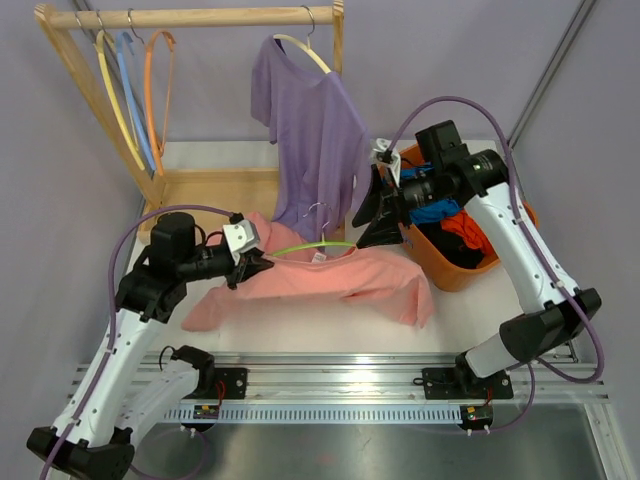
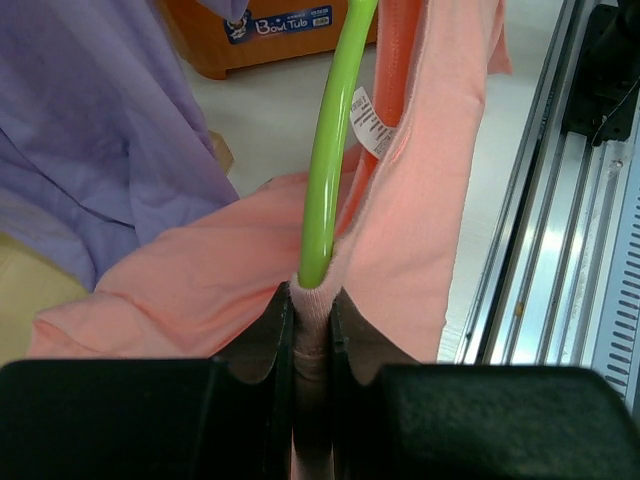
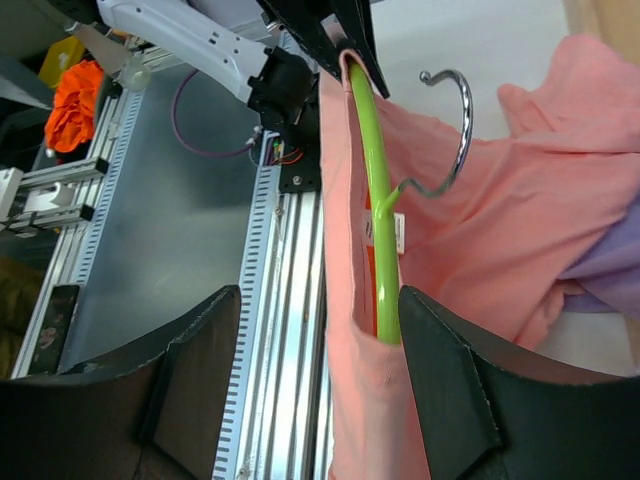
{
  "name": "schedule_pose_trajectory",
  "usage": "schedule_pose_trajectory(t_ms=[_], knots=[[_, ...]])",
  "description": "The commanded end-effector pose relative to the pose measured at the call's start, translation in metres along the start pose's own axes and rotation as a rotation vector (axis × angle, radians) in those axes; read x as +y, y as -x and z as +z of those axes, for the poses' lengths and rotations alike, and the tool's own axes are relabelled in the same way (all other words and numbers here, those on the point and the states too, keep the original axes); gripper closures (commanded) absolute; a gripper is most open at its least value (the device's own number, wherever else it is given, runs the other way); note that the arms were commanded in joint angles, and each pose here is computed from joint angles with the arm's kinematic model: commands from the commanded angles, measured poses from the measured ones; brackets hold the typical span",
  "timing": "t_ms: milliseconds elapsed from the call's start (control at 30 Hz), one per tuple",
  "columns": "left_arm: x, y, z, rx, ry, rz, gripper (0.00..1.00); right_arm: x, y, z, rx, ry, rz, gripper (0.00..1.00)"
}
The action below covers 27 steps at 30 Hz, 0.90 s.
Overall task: Remove the t-shirt from the hanger
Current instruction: Remove the tshirt from the hanger
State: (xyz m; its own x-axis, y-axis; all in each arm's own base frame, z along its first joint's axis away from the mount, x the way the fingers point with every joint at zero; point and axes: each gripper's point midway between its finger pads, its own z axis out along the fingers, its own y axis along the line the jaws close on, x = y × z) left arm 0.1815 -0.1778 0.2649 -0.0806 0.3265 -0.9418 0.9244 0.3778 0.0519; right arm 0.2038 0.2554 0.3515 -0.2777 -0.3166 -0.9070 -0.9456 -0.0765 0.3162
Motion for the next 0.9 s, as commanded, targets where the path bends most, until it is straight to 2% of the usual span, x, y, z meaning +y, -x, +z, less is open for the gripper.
schedule_pose_trajectory(t_ms=[0, 300, 667, 867], knots=[[0.004, 0.030, -0.001, -0.046, 0.010, 0.105, 1.00, -0.007, 0.001, 0.021, 0.034, 0.029, 0.040, 0.29], [-0.004, 0.044, 0.004, -0.067, 0.004, 0.136, 1.00, -0.024, -0.008, 0.040, 0.105, 0.034, 0.085, 0.29], [0.001, 0.051, 0.004, -0.073, 0.014, 0.154, 1.00, -0.002, -0.019, 0.056, 0.130, 0.124, 0.093, 0.37], [0.001, 0.056, 0.003, -0.091, 0.019, 0.156, 1.00, 0.000, -0.018, 0.060, 0.128, 0.137, 0.099, 0.45]])
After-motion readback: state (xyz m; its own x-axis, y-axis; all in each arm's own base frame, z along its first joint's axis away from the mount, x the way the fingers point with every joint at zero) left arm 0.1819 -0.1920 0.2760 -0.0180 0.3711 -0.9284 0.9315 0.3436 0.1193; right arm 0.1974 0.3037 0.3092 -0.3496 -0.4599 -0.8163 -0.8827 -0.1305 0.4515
